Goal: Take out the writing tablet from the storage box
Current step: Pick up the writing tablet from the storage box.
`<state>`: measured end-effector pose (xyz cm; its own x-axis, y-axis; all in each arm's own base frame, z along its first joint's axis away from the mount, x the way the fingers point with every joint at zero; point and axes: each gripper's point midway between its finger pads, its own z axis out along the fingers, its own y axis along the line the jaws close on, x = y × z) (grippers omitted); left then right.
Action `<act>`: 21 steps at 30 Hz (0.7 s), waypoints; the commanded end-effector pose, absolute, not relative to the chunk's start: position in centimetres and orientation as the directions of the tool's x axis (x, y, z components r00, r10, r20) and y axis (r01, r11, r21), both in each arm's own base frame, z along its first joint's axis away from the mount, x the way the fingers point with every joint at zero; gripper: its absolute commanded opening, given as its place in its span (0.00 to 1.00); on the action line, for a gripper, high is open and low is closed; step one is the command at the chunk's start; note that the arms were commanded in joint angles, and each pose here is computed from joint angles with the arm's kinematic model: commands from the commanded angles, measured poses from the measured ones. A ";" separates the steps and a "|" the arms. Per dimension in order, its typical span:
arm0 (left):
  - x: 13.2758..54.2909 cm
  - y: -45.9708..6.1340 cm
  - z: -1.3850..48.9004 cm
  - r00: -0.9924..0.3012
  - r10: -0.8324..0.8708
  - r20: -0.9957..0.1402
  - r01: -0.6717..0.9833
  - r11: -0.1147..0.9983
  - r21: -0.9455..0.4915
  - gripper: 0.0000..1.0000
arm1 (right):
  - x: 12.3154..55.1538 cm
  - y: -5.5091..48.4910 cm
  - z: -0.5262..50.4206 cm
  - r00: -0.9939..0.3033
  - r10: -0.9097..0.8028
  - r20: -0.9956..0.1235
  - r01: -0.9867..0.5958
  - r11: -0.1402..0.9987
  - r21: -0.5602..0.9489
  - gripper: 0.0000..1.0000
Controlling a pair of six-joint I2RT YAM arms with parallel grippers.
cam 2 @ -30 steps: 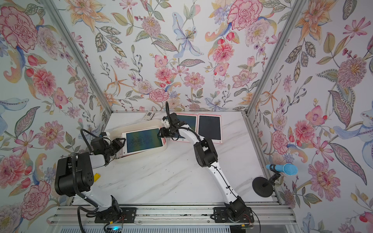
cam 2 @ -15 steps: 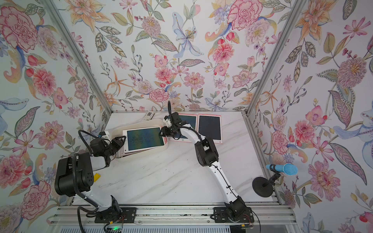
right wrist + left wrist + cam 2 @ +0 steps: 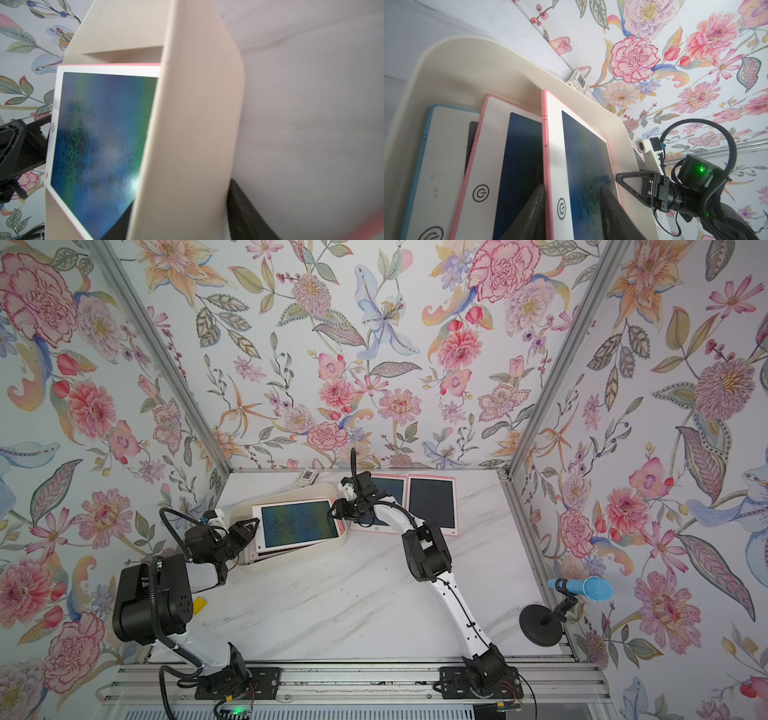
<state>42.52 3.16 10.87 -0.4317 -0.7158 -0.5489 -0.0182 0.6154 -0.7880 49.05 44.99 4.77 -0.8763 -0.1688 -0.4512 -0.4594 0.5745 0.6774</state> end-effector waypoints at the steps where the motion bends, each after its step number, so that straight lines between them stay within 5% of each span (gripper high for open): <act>1: 40.1 -3.2 10.2 -0.640 -0.640 -0.425 0.114 0.467 -0.877 0.43 | 42.6 51.4 9.1 -0.816 -0.286 -0.502 -0.573 0.280 0.771 0.54; 13: 40.2 -3.1 10.1 -0.627 -0.651 -0.428 0.119 0.464 -0.878 0.42 | 41.8 51.6 10.9 -0.809 -0.282 -0.516 -0.577 0.213 0.789 0.60; 21: 40.1 -2.5 9.8 -0.620 -0.653 -0.435 0.092 0.490 -0.867 0.21 | 42.3 50.4 11.5 -0.773 -0.296 -0.561 -0.632 0.280 0.723 0.69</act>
